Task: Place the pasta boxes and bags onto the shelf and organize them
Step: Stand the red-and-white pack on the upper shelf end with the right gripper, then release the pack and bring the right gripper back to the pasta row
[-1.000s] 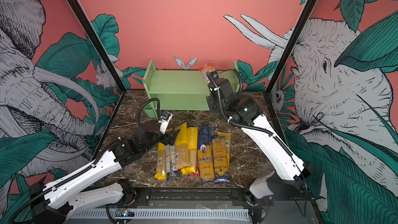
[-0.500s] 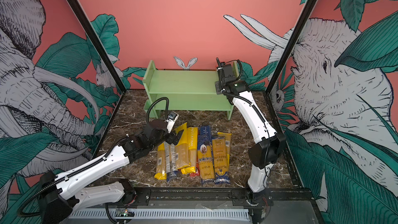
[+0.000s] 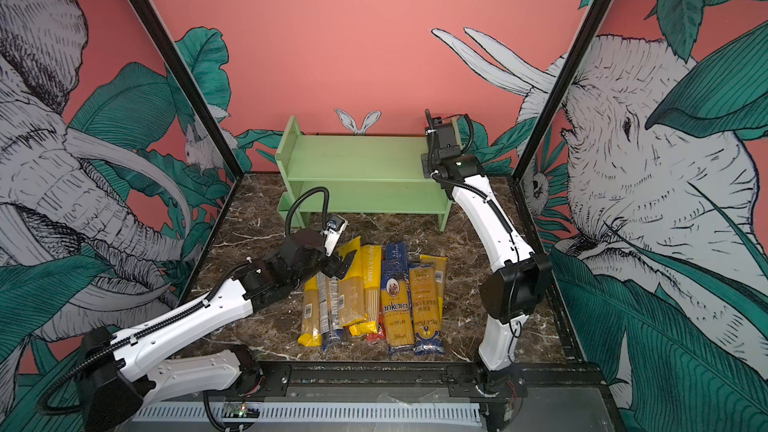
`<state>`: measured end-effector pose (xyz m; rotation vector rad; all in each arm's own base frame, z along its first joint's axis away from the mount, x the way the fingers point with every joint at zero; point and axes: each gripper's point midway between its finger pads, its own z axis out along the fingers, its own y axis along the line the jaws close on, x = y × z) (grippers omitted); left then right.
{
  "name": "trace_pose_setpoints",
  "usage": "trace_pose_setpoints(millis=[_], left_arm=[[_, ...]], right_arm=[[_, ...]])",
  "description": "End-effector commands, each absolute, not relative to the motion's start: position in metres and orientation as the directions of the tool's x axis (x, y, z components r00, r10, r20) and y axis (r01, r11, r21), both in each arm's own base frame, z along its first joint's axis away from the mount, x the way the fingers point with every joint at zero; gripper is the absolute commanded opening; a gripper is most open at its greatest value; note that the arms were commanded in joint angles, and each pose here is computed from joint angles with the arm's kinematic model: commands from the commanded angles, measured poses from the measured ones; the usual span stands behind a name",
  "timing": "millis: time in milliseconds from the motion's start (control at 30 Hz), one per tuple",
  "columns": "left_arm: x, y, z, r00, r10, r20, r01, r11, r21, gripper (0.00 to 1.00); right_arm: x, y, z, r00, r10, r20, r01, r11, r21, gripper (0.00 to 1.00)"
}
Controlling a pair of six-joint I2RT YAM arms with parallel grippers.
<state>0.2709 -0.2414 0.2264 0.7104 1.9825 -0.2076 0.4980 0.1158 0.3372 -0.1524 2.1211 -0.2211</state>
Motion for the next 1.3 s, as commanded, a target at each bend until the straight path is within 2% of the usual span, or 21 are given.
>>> trace_pose_setpoints(millis=[0, 67, 167, 433, 567, 667, 900, 1000, 1267], left_arm=[[0.271, -0.246, 0.244, -0.316, 0.367, -0.875, 0.565, 0.813, 0.137, 1.0], [0.27, -0.244, 0.243, -0.32, 0.365, -0.874, 0.563, 0.815, 0.134, 0.99], [0.269, -0.243, 0.242, -0.325, 0.359, -0.875, 0.559, 0.819, 0.129, 1.0], [0.267, -0.24, 0.243, -0.328, 0.358, -0.874, 0.557, 0.821, 0.127, 1.0], [0.266, -0.239, 0.245, -0.322, 0.351, -0.879, 0.558, 0.821, 0.123, 1.0], [0.265, -0.237, 0.247, -0.32, 0.344, -0.883, 0.556, 0.823, 0.119, 1.0], [0.26, -0.229, 0.254, -0.312, 0.321, -0.894, 0.544, 0.832, 0.109, 1.0], [0.256, -0.224, 0.256, -0.311, 0.301, -0.901, 0.538, 0.837, 0.094, 1.0], [0.243, -0.21, 0.25, -0.359, 0.25, -0.899, 0.519, 0.854, 0.03, 1.0]], right_arm=[[0.504, 0.102, 0.389, -0.369, -0.123, -0.921, 0.096, 0.981, -0.17, 0.27], [0.504, 0.101, 0.385, -0.374, -0.124, -0.919, 0.098, 0.98, -0.172, 0.39], [0.503, 0.102, 0.381, -0.382, -0.119, -0.917, 0.094, 0.982, -0.166, 0.51], [0.492, 0.103, 0.39, -0.362, -0.1, -0.927, 0.074, 0.988, -0.135, 0.71], [0.484, 0.111, 0.399, -0.349, -0.082, -0.934, 0.023, 0.995, -0.096, 0.85], [0.477, 0.113, 0.408, -0.334, -0.065, -0.94, 0.001, 0.998, -0.069, 0.9], [0.462, 0.114, 0.416, -0.329, -0.038, -0.944, -0.015, 0.999, -0.035, 0.93], [0.44, 0.114, 0.426, -0.314, -0.027, -0.949, -0.024, 1.0, -0.02, 0.93], [0.365, 0.118, 0.401, -0.365, -0.088, -0.927, -0.054, 0.996, -0.073, 0.93]])
